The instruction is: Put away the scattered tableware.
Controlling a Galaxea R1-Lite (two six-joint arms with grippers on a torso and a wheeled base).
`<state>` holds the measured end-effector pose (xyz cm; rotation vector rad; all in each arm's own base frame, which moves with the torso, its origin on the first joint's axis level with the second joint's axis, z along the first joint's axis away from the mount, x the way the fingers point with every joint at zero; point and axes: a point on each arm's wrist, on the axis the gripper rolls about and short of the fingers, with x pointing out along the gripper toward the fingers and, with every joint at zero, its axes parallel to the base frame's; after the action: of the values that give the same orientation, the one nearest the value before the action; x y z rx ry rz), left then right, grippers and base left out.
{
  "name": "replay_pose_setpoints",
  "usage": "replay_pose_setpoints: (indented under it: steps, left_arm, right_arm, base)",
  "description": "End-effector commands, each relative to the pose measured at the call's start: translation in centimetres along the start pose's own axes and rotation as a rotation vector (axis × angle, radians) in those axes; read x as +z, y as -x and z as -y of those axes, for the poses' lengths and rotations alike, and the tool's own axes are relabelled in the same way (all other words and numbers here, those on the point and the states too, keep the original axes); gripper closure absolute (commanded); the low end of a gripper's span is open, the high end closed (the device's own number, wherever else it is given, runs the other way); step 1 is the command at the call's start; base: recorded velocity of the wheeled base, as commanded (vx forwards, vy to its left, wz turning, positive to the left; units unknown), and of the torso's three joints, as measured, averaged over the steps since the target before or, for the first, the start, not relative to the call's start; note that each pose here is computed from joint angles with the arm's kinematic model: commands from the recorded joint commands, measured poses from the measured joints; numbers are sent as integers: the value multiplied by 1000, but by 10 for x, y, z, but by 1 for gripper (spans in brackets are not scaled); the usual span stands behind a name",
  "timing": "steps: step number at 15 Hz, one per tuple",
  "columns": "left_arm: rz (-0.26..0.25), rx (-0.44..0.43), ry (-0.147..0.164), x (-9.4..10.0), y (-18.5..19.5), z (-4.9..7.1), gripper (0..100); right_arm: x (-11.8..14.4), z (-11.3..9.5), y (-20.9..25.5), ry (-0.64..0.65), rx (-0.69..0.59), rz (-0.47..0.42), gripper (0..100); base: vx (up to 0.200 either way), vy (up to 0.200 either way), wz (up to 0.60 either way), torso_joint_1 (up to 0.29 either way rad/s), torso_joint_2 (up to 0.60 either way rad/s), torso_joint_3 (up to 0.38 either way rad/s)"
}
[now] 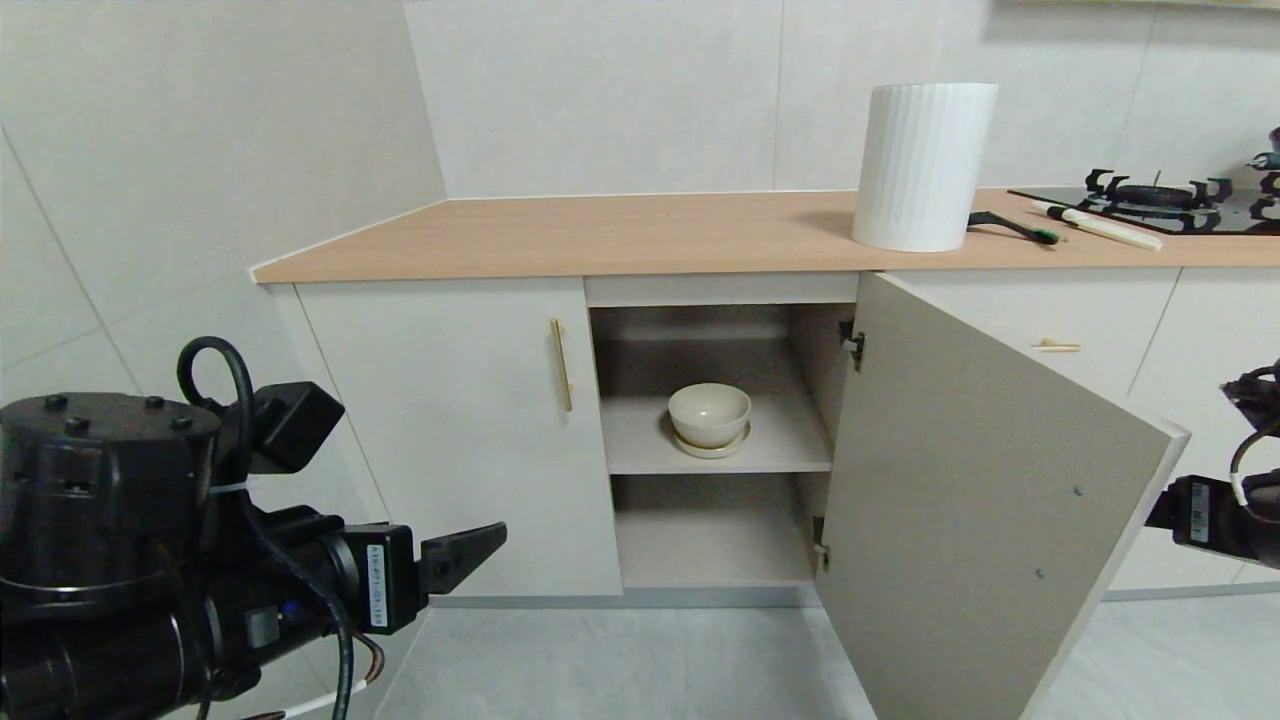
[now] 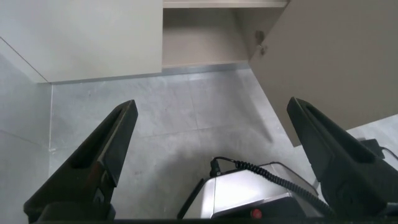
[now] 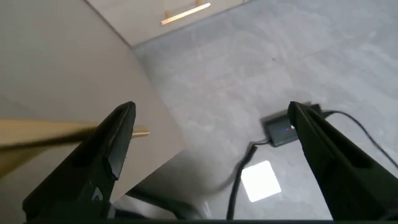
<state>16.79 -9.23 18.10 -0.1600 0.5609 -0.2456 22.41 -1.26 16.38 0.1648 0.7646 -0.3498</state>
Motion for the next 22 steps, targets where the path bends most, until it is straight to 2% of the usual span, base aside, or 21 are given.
replay_pose_setpoints:
  steps: [1, 7, 9, 12, 15, 18, 22]
  left_arm:
    - [4, -2, 1, 0, 1, 0, 0]
    - [19, -6, 4, 2, 4, 0, 0]
    - [23, -9, 5, 3, 5, 0, 0]
    - [24, -13, 5, 3, 5, 0, 0]
    - [30, -18, 7, 4, 7, 0, 0]
    - [44, -21, 8, 5, 11, 0, 0]
    - [41, -19, 1, 5, 10, 0, 0]
  right_arm:
    - [-11, -11, -11, 35, 22, -50, 0]
    - [-29, -43, -3, 62, 163, -98, 0]
    - [-36, -60, -7, 105, 201, -124, 0]
    - [-43, -87, -18, 159, 274, -113, 0]
    - [-36, -125, -22, 210, 451, -127, 0]
    - [-30, -155, -31, 246, 497, -116, 0]
    - [-23, -171, -39, 270, 533, -104, 0]
  base:
    - [0, 0, 0, 0, 0, 0]
    - [0, 0, 0, 0, 0, 0]
    - [0, 0, 0, 0, 0, 0]
    - [0, 0, 0, 0, 0, 0]
    - [0, 0, 0, 0, 0, 0]
    - [0, 0, 0, 0, 0, 0]
    - [0, 0, 0, 0, 0, 0]
